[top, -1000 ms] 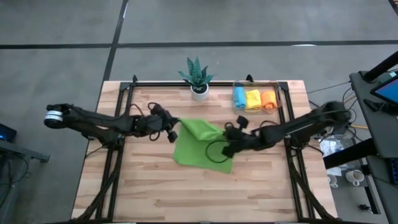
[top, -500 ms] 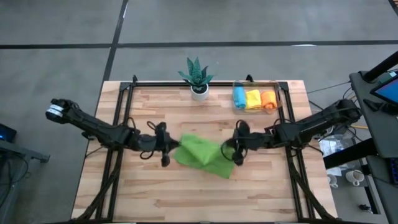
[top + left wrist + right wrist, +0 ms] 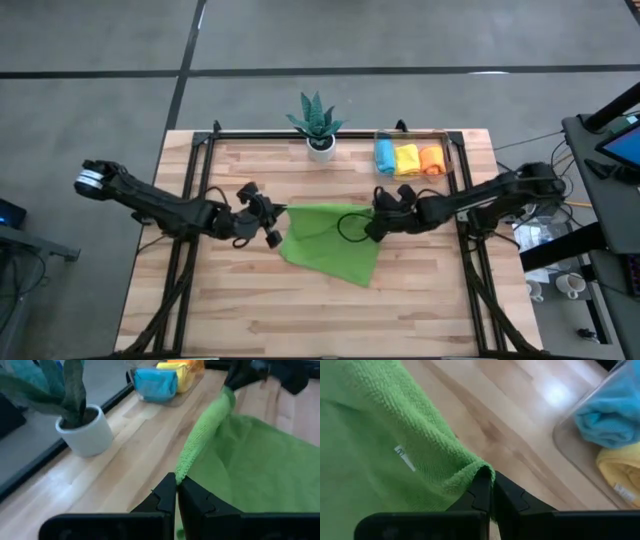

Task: Roll microfiber towels into tight, uniform cylinder then place into a basket
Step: Fold the green microfiber cloth

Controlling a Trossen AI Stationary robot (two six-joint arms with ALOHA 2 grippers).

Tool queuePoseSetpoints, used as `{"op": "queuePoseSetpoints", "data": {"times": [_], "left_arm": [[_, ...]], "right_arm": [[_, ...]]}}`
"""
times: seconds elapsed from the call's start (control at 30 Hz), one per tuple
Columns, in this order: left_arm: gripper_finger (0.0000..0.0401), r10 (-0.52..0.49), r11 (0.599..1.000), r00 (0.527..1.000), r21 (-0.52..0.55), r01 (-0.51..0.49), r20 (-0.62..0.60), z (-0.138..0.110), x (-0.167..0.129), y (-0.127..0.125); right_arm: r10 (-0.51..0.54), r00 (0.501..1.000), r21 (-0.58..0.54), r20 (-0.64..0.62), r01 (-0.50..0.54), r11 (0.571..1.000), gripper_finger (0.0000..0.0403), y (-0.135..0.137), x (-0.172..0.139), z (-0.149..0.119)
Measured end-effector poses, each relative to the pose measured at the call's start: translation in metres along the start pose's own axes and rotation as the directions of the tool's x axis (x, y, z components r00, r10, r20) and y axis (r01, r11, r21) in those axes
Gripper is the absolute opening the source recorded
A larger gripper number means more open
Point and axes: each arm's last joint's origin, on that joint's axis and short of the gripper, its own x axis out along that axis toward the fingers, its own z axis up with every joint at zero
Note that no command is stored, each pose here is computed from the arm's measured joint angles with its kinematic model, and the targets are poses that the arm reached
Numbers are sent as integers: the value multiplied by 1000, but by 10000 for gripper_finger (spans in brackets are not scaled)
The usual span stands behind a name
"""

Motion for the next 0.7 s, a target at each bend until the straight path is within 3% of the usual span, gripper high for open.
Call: {"op": "queuePoseSetpoints", "data": {"times": [0.2, 0.33, 0.53, 0.7], "left_arm": [[0, 45, 999, 999, 30, -45, -6, -6, 24, -4], [0, 134, 990, 988, 58, -130, -72, -16, 55, 1], [0, 279, 960, 948, 48, -274, -156, -24, 98, 24], [0, 315, 949, 934, 25, -315, -169, -32, 118, 33]], "right_arm": [[-48, 997, -48, -54, 46, 998, 15, 9, 20, -10], [-51, 997, -51, -56, 48, 998, 31, 13, 27, -12], [-49, 998, -81, -37, 46, 996, 72, 13, 25, -10], [-64, 998, -98, 29, 67, 993, 121, 9, 16, -3]]}}
